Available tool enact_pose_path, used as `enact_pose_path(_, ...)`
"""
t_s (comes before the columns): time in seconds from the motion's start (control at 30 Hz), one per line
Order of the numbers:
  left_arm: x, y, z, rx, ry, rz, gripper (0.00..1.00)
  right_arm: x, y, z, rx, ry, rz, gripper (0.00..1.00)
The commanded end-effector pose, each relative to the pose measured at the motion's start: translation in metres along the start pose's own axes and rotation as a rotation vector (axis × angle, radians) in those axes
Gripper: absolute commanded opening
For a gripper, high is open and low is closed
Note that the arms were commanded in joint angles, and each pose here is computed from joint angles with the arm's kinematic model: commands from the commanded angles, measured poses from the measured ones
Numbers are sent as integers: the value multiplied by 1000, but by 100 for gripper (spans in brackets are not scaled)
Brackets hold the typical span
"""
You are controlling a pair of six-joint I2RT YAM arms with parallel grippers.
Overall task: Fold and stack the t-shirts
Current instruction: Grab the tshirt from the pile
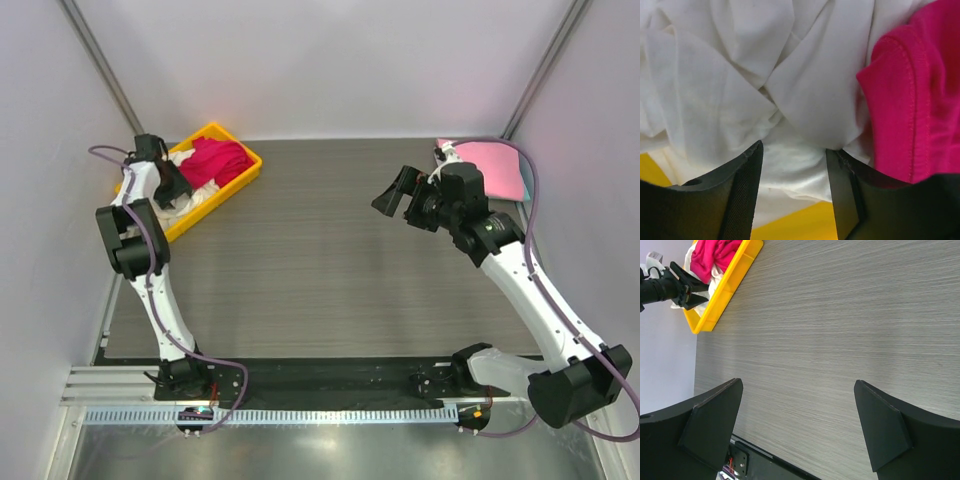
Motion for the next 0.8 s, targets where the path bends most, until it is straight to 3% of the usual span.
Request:
enact_pose_path(0.0, 10, 8, -6, -28, 22, -22, 53, 13, 3, 9, 36, -22, -40, 100)
enact_pose_path(0.03, 9, 9, -6, -25, 18, -17, 35, 11, 4, 9, 38, -22, -34, 100)
enact_pose_path(0.13, 15, -4, -5, -8, 19, -24, 9, 10, 5, 9, 36, -12, -28, 100)
enact_pose_path(0.2, 26, -24, -12, -20, 44, -59, 0, 10, 4, 10, 43, -10, -27, 100)
enact_pose_path(0.33, 71, -93, -49, -99, 93, -224, 0, 10, 2, 9, 43, -6, -32, 100)
enact_pose_path(0.5, 97, -186, -95, -224, 124, -405, 0, 8, -3, 11, 53, 21, -36, 100)
enact_pose_path(0.77, 101, -325, -129, -387, 127, -666, 0, 6, -7, 16, 79, 39, -33, 100)
Point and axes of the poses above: each gripper's point midway between its finger pads, its own y axis out along the fingers, its own z axis along the line the jaws close on, x = y × z, the point moved 2 cm from there along -y, back along the fingers, and after that the axes turned 5 degrees about -y, right-handed, at the moved point
